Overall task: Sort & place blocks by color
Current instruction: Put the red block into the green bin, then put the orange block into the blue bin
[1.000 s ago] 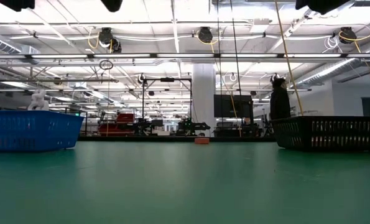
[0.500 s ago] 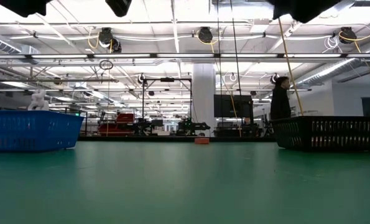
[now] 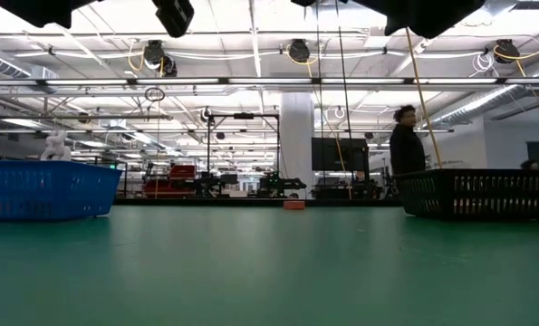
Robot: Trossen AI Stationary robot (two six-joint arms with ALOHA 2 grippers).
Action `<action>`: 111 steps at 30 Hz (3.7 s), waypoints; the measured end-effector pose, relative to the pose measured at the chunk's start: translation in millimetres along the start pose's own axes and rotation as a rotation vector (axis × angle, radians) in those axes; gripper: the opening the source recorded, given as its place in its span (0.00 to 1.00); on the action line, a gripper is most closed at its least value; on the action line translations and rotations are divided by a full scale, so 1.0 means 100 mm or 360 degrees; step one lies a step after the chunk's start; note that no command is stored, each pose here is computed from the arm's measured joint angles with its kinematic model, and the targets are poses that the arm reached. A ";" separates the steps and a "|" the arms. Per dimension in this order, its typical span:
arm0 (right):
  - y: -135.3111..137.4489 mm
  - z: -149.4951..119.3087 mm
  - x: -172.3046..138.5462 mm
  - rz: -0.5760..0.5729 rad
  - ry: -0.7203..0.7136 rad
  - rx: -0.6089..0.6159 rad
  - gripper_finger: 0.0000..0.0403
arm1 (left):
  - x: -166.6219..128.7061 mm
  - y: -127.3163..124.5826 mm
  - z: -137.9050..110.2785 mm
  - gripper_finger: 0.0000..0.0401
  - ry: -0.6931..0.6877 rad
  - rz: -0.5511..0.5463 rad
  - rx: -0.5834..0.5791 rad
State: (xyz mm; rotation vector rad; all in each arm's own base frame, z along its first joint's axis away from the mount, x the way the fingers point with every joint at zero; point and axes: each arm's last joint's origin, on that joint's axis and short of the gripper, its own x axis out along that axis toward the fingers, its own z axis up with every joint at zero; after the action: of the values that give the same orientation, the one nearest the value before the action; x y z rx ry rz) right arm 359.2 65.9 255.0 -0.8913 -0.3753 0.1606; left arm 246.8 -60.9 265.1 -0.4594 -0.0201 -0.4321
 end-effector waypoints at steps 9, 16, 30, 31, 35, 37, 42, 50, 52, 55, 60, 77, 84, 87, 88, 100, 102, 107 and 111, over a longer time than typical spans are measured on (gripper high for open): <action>0.02 -0.01 0.00 0.0024 0.0022 -0.0038 0.23 | 0.00 0.01 -0.06 0.27 0.0085 0.0033 0.0053; 0.02 -0.02 0.00 0.0040 0.0039 -0.0029 0.23 | -0.01 0.06 -0.04 0.17 0.0083 0.0045 0.0072; 0.11 -0.09 -0.01 0.0052 0.0353 0.0193 0.29 | -0.02 0.12 -0.07 0.16 0.0147 0.0108 -0.0058; 0.13 -0.10 -0.02 0.0030 0.0410 0.0246 0.30 | -0.03 0.12 -0.08 0.16 0.0155 0.0121 -0.0067; 0.19 -0.12 -0.05 -0.0020 0.0618 0.0376 0.37 | -0.02 0.11 -0.05 0.15 0.0135 0.0115 -0.0088; 0.21 -0.10 -0.06 -0.0015 0.0688 0.0405 0.40 | -0.02 0.11 -0.05 0.15 0.0137 0.0105 -0.0093; 0.15 0.02 -0.14 -0.0092 0.0880 0.0565 0.46 | -0.03 0.12 -0.06 0.15 0.0155 0.0126 -0.0117; -0.02 0.16 -0.38 -0.0267 0.1239 0.0911 0.47 | -0.10 0.15 -0.11 0.15 0.0308 0.0219 -0.0222; -0.06 0.13 -0.45 -0.0367 0.1343 0.1024 0.47 | -0.16 0.14 -0.15 0.15 0.0419 0.0274 -0.0313; -0.12 0.10 -0.50 -0.0518 0.1410 0.1191 0.47 | -0.26 0.07 -0.21 0.15 0.0574 0.0351 -0.0481; -0.12 0.00 -0.55 -0.0584 0.1495 0.1314 0.47 | -0.45 -0.16 -0.35 0.18 0.0867 0.0426 -0.0803; -0.36 -0.52 -0.80 -0.0938 0.1649 0.1418 0.47 | -0.75 -0.91 -0.81 0.20 0.1608 0.0249 -0.1043; -0.25 -0.76 -1.07 -0.1122 0.1686 0.1550 0.46 | -0.71 -0.93 -1.01 0.16 0.1734 0.0430 -0.1178; -0.22 -0.78 -1.10 -0.1159 0.1564 0.1565 0.46 | -0.69 -0.92 -1.08 0.20 0.1775 0.0496 -0.1196; -0.21 -0.78 -1.11 -0.1164 0.1529 0.1558 0.46 | -0.68 -0.91 -1.10 0.22 0.1787 0.0515 -0.1200; -0.22 -0.78 -1.12 -0.1188 0.1454 0.1565 0.46 | -0.62 -0.92 -1.12 0.44 0.1755 0.0442 -0.1173; -0.23 -0.79 -1.12 -0.1202 0.1443 0.1568 0.46 | -0.59 -0.95 -1.08 0.46 0.1700 0.0287 -0.1071; -0.29 -0.86 -1.16 -0.1336 0.1413 0.1688 0.46 | -0.53 -0.93 -0.95 0.50 0.1540 0.0066 -0.0853; -0.33 -0.94 -1.20 -0.1415 0.1420 0.1730 0.46 | -0.50 -0.80 -0.84 0.52 0.1403 0.0089 -0.0723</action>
State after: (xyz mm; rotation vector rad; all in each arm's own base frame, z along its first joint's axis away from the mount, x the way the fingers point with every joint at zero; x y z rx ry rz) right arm 283.8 -57.9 197.1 0.3689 0.1998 -0.7840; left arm 162.0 -142.4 217.9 -0.6788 0.9574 -0.5565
